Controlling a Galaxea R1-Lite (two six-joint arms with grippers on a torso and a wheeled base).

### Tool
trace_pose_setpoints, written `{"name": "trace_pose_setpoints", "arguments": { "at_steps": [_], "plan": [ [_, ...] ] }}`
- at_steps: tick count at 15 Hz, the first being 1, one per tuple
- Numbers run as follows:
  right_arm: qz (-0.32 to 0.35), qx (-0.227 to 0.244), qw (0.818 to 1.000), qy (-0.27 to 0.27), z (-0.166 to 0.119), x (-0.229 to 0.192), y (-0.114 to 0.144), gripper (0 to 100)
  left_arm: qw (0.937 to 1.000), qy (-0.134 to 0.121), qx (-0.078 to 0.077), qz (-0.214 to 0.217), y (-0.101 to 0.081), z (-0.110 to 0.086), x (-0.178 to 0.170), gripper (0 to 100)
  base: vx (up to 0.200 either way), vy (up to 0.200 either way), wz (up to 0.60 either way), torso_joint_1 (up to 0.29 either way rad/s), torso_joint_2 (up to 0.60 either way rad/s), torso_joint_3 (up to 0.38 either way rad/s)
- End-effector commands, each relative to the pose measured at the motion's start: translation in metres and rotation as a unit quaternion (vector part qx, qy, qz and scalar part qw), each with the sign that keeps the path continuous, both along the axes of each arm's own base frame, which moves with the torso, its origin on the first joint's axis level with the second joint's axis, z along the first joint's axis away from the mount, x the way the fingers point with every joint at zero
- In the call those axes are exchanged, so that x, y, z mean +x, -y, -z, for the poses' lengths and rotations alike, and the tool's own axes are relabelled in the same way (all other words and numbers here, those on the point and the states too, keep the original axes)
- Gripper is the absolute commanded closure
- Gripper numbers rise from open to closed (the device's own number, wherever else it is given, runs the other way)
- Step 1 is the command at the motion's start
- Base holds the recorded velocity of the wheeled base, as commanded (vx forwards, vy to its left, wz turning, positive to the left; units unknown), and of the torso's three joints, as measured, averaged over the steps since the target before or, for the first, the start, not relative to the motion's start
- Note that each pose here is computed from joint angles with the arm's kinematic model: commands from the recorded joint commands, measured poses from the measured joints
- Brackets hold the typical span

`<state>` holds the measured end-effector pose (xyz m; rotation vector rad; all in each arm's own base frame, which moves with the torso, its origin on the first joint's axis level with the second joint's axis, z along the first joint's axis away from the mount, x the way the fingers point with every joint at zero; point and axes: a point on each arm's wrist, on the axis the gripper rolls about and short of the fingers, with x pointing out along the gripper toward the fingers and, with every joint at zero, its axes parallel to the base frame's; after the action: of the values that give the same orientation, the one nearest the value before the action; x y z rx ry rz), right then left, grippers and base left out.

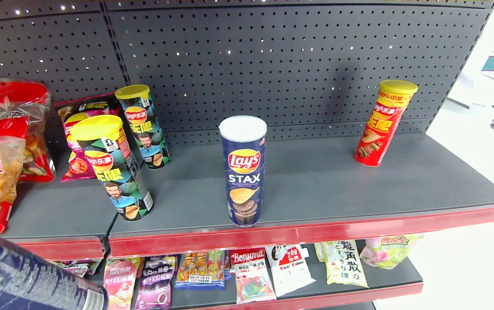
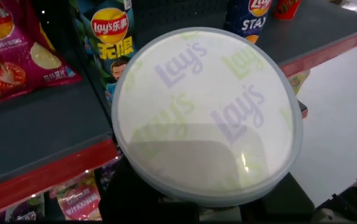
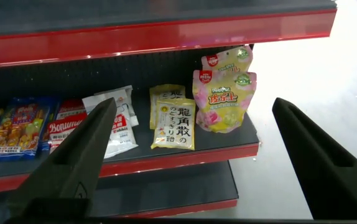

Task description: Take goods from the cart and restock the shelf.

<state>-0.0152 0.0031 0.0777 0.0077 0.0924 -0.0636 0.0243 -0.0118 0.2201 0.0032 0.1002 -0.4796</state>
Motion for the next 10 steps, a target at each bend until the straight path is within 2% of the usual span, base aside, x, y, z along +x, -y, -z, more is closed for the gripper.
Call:
{"name": "trace_pose_setpoints", "arguments": {
  "at_steps": [1, 2, 5, 10],
  "plan": [
    [0.000, 0.000, 1.000, -0.001, 0.000, 0.000, 0.000, 0, 0.9997, -0.018, 0.004, 0.018, 0.012, -0.019, 0.034, 100, 0.000, 0.000, 0.00, 0.000, 0.00, 0.000],
    [0.000, 0.000, 1.000, -0.001, 0.000, 0.000, 0.000, 0, 0.9994, -0.020, 0.004, 0.028, 0.016, -0.022, 0.045, 100, 0.000, 0.000, 0.00, 0.000, 0.00, 0.000],
    [0.000, 0.000, 1.000, -0.001, 0.000, 0.000, 0.000, 0, 0.9975, -0.032, 0.024, 0.058, 0.027, -0.025, 0.076, 100, 0.000, 0.000, 0.00, 0.000, 0.00, 0.000],
    [0.000, 0.000, 1.000, -0.001, 0.000, 0.000, 0.000, 0, 0.9952, -0.058, 0.032, 0.072, 0.044, -0.034, 0.113, 100, 0.000, 0.000, 0.00, 0.000, 0.00, 0.000]
  ]
}}
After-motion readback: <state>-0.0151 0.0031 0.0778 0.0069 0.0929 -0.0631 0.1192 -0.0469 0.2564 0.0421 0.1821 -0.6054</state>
